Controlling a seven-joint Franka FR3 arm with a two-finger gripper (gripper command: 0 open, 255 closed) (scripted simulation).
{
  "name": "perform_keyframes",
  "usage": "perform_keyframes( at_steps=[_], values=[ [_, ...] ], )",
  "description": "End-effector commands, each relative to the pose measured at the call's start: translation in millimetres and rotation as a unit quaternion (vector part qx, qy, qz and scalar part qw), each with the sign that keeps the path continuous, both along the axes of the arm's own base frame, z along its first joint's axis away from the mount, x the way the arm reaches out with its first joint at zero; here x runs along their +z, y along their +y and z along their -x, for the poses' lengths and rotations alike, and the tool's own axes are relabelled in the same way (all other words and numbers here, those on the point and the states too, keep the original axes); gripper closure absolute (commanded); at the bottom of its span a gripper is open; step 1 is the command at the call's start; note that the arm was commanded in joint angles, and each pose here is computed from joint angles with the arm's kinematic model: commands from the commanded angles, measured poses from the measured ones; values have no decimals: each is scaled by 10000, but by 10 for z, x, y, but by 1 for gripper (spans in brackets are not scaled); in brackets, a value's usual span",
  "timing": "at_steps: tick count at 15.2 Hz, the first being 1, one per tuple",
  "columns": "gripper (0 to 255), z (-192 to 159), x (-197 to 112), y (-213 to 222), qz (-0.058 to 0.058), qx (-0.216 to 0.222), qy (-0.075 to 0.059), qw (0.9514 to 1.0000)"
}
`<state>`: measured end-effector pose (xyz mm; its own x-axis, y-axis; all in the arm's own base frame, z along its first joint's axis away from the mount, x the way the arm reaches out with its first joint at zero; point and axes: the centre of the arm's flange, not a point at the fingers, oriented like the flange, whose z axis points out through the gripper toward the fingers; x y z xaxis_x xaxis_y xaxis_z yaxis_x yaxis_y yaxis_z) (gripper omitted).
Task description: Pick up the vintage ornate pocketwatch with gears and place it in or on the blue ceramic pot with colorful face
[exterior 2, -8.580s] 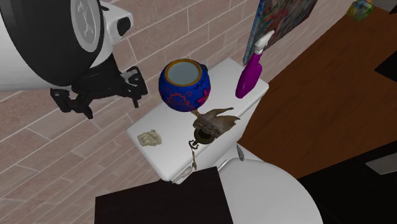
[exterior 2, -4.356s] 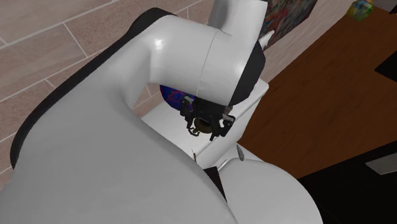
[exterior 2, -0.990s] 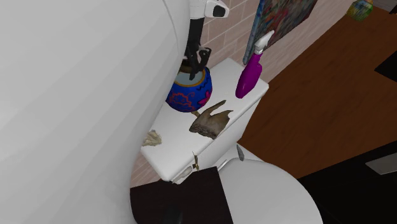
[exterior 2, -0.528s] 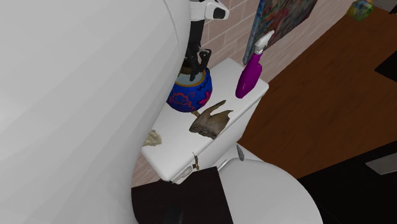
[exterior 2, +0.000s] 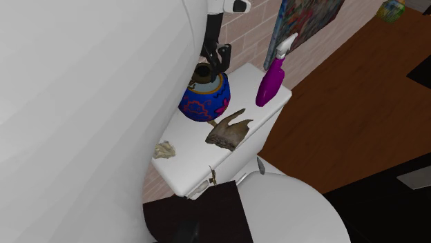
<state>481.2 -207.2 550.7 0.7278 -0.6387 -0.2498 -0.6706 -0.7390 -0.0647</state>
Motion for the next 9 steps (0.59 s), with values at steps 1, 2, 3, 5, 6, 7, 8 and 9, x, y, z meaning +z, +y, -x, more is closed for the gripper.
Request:
perform_keyframes(
  at_steps=[1, 2, 3, 5, 6, 7, 8, 9],
  values=[
    [0, -29, 226, -60, -1, 1, 4, 10000],
    [0, -44, 326, -83, -1, 1, 4, 10000],
    [0, -44, 326, -83, -1, 1, 4, 10000],
    [0, -44, 326, -83, -1, 1, 4, 10000],
    [0, -44, 326, -83, -1, 1, 4, 10000],
    [0, -44, 326, -83, -1, 1, 4, 10000],
    [0, -44, 326, -83, -1, 1, 4, 10000],
    [0, -44, 326, -83, -1, 1, 4, 10000]
  ],
)
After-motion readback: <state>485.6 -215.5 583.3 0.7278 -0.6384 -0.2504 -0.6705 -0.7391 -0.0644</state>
